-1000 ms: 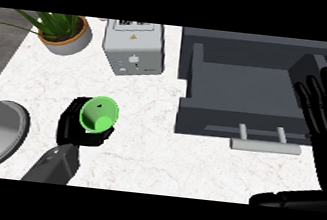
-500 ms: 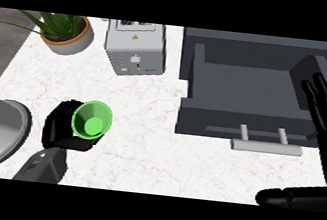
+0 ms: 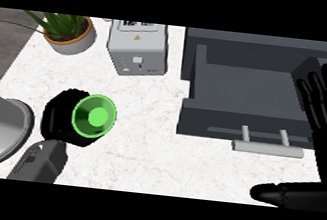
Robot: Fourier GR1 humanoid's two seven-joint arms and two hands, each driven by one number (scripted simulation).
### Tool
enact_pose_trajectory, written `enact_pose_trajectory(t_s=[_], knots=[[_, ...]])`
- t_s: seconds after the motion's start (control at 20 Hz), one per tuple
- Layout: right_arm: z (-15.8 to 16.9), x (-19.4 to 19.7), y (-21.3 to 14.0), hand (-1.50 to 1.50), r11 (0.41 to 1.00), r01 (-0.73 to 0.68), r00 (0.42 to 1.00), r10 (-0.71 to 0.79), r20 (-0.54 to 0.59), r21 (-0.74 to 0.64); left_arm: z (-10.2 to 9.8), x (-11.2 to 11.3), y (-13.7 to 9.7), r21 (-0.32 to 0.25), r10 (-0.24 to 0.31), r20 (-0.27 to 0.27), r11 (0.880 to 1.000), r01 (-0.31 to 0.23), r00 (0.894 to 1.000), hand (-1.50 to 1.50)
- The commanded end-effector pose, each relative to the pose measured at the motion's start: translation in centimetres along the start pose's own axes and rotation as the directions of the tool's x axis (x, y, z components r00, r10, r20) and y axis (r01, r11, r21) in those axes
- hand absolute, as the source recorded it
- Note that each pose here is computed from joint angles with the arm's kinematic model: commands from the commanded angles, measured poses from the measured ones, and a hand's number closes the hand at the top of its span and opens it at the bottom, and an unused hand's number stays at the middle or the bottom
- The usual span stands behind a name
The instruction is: Pick up the cup, place it into the drawer and close the drawer
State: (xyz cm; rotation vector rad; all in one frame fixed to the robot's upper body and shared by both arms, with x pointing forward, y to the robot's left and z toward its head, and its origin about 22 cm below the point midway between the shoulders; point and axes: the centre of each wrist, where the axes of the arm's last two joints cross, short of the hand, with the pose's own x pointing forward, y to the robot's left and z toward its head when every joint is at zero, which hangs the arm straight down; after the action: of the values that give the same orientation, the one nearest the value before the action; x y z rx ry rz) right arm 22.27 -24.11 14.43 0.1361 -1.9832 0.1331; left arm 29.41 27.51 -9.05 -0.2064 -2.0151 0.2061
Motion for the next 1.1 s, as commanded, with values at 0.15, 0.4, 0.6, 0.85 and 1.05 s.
enact_pose_trajectory(t_s=[0.15,0.4,0.6,0.85,1.05], knots=[[0.5,-0.1,0.1,-1.50,1.000,0.027,1.000,-0.027,-0.012,-0.011,-4.4,4.6,-5.5,-0.144,0.063,0.037,0.988,-0.057,0.997,1.50],[0.4,0.5,-2.2,-1.50,1.000,-0.008,1.000,0.008,0.003,-0.013,-6.6,7.9,-10.3,-0.162,0.103,0.042,0.982,-0.095,0.994,1.50],[0.1,-1.0,-0.7,-1.50,1.000,0.005,1.000,-0.005,0.016,-0.001,-8.2,10.0,-11.9,-0.175,0.101,0.059,0.980,-0.089,0.993,1.50],[1.6,-0.9,-0.4,-1.50,1.000,-0.014,1.000,0.014,0.014,0.003,-12.1,11.4,-15.4,-0.197,0.070,0.075,0.979,-0.054,0.995,1.50],[-0.2,0.1,-1.1,-1.50,1.000,0.004,1.000,-0.004,0.002,-0.012,-15.5,13.8,-17.6,-0.206,0.029,0.098,0.979,-0.008,0.995,1.50]])
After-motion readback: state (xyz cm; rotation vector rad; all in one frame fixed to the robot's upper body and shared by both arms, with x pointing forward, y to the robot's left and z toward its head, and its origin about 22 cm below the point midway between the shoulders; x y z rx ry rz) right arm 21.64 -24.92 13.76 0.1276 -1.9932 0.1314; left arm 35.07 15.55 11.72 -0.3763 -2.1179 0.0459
